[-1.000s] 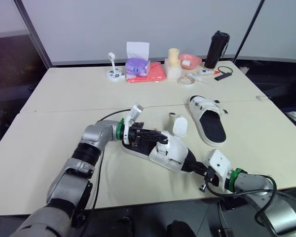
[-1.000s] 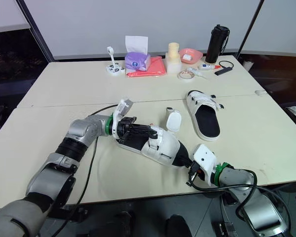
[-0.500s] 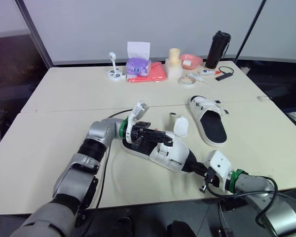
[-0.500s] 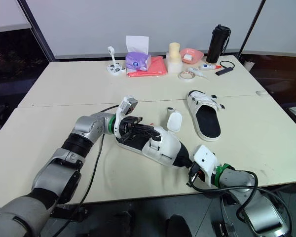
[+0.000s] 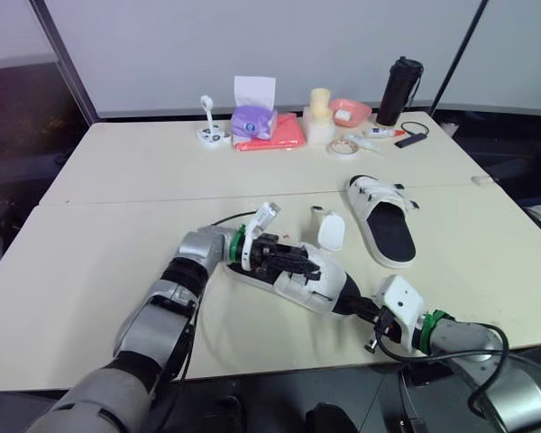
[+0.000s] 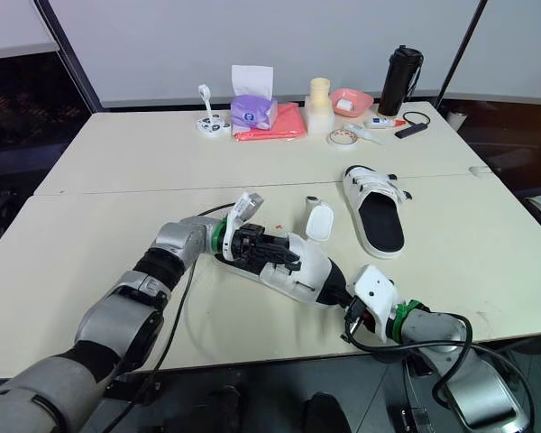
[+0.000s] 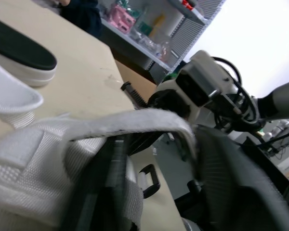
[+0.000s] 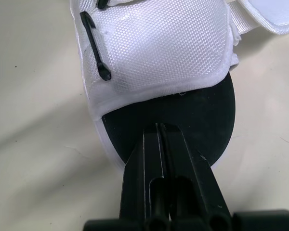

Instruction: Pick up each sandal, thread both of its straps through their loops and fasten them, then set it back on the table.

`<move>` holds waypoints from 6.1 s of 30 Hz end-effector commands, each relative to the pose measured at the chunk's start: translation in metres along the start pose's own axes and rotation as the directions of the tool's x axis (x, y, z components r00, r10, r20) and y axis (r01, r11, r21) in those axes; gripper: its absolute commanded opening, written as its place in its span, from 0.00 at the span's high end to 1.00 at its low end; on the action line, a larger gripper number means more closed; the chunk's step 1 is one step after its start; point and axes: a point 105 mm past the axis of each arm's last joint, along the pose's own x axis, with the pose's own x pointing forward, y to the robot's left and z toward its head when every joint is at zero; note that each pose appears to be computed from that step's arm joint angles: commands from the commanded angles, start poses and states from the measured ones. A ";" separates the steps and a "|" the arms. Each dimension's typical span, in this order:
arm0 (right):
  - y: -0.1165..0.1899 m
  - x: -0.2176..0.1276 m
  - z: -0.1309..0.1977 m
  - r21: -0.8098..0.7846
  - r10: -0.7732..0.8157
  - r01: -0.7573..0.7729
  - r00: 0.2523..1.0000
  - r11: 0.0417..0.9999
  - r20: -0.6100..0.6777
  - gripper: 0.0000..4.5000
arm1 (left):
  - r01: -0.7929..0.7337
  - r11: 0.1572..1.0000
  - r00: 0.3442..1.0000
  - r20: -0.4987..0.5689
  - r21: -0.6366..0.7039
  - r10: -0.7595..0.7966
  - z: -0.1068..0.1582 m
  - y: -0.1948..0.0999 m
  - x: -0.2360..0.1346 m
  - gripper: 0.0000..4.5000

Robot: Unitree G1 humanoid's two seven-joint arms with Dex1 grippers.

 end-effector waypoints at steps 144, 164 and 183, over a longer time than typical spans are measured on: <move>0.002 0.010 -0.016 0.006 0.040 -0.040 0.997 0.999 -0.067 1.00 | -0.319 0.872 0.946 0.180 0.372 0.269 0.032 0.006 -0.031 0.22; 0.002 0.009 -0.017 0.003 0.032 -0.032 0.997 0.999 -0.069 1.00 | -0.422 0.861 0.906 0.101 0.283 0.411 0.030 0.026 -0.038 0.22; 0.002 0.008 -0.018 0.003 0.019 -0.018 0.997 1.000 -0.069 1.00 | -0.323 0.872 0.943 0.048 0.368 0.329 0.030 0.010 -0.029 0.98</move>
